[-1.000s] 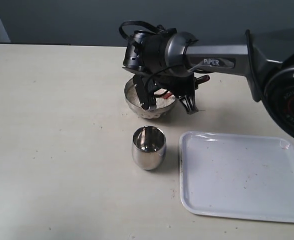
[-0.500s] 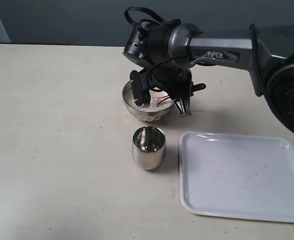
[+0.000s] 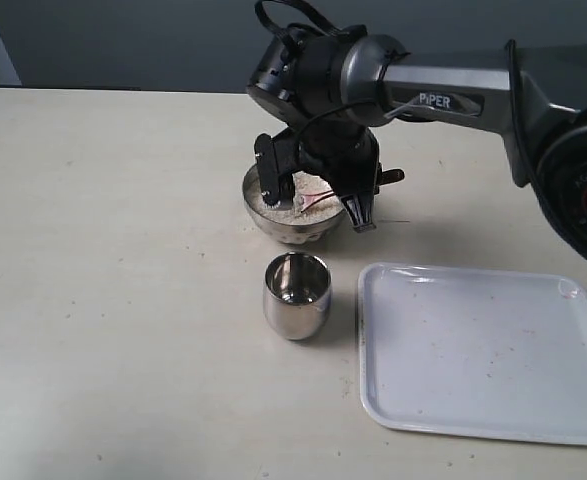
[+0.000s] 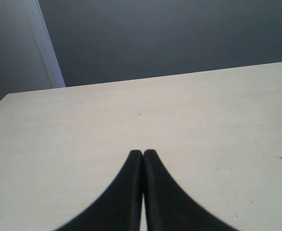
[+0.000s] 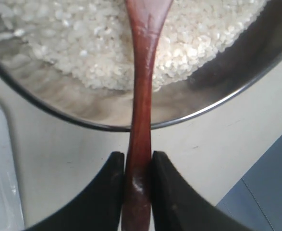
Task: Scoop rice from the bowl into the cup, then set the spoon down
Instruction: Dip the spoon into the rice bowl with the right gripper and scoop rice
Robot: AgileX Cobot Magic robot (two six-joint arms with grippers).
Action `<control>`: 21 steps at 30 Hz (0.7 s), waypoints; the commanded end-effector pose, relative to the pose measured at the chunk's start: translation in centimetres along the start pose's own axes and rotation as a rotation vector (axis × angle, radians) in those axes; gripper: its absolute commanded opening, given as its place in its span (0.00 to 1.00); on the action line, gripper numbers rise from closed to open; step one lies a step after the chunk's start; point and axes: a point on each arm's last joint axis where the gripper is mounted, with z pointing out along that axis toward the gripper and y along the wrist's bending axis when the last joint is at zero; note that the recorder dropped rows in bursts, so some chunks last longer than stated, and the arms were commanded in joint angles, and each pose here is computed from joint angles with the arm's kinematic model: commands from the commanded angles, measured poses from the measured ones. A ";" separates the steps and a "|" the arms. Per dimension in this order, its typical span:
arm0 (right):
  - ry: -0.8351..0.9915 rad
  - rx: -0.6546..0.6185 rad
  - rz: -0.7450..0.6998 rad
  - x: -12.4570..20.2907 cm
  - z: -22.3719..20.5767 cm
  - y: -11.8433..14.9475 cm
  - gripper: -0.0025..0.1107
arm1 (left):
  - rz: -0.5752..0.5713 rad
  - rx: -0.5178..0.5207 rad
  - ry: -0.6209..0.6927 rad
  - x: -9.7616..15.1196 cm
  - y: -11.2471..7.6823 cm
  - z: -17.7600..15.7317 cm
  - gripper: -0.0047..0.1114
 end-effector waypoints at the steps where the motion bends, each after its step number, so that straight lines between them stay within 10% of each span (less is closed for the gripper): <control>1: -0.027 0.000 0.046 1.6 -0.9 -0.8 0.02 | -0.005 0.004 -0.010 -0.2 0.0 -0.1 0.04; 21: -0.103 -0.060 0.108 3.1 -1.4 -1.1 0.02 | -0.005 0.004 -0.010 -0.2 0.0 -0.1 0.04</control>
